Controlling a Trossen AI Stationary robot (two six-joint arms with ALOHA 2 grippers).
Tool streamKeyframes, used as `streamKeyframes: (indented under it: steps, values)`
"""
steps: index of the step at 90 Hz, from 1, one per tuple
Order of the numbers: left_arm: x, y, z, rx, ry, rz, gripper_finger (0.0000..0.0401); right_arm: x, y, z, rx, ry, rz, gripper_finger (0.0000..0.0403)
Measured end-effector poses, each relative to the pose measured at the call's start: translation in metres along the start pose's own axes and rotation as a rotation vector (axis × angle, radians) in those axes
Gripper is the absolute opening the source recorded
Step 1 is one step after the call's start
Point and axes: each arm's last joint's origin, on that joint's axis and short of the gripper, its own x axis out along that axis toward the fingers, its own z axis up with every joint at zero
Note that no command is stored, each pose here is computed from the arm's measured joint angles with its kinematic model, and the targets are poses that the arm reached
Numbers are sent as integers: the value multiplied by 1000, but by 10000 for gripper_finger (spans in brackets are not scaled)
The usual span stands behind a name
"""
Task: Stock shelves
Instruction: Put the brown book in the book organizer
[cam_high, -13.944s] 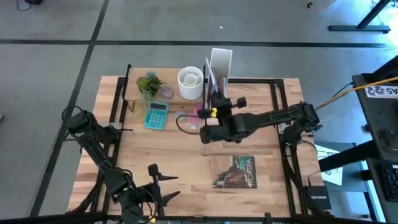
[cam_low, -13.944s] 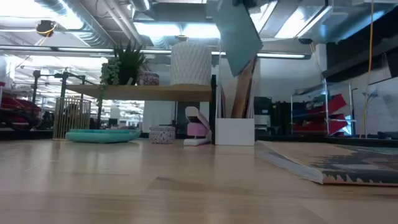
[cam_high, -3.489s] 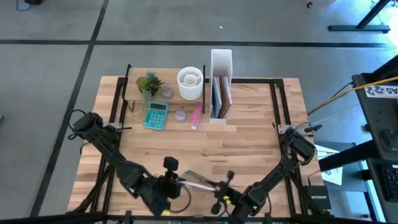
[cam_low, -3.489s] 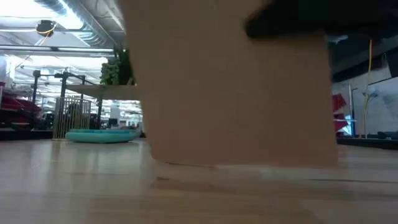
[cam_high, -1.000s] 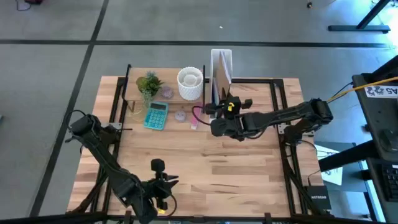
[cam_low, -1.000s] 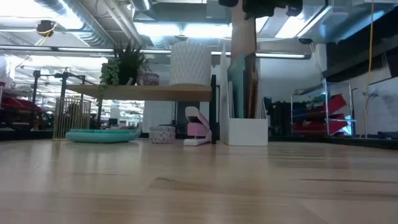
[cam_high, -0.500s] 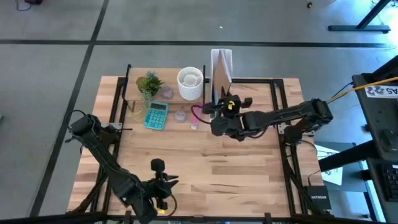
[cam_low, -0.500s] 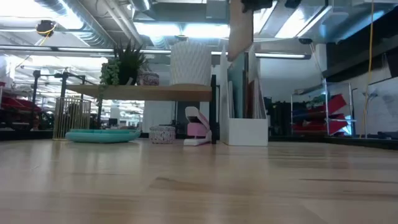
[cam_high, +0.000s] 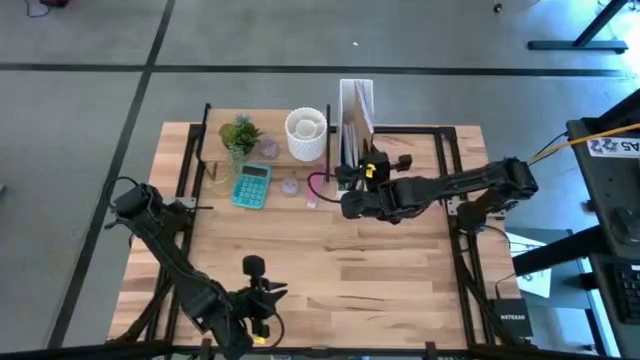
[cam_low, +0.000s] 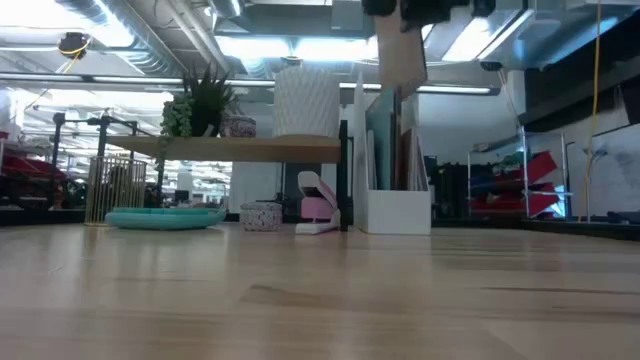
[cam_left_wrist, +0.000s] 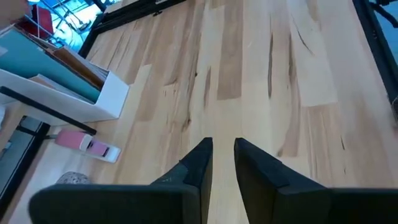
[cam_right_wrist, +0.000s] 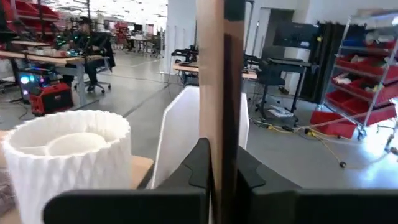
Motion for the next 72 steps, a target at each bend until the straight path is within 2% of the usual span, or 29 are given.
streamKeyframes:
  steps: [24,42,57,72]
  values:
    - [-1,-1,0,-2,-3,-3,50,11,-3,-19,15,7,-31,1]
    - [-1,-1,0,-2,-3,-3,50,10,1,-16,88,11,-19,1]
    - [-1,-1,0,-3,-3,-3,50,10,8,-12,180,70,42,1]
    - [-1,-1,0,-3,-3,-3,50,10,10,-12,105,76,57,1]
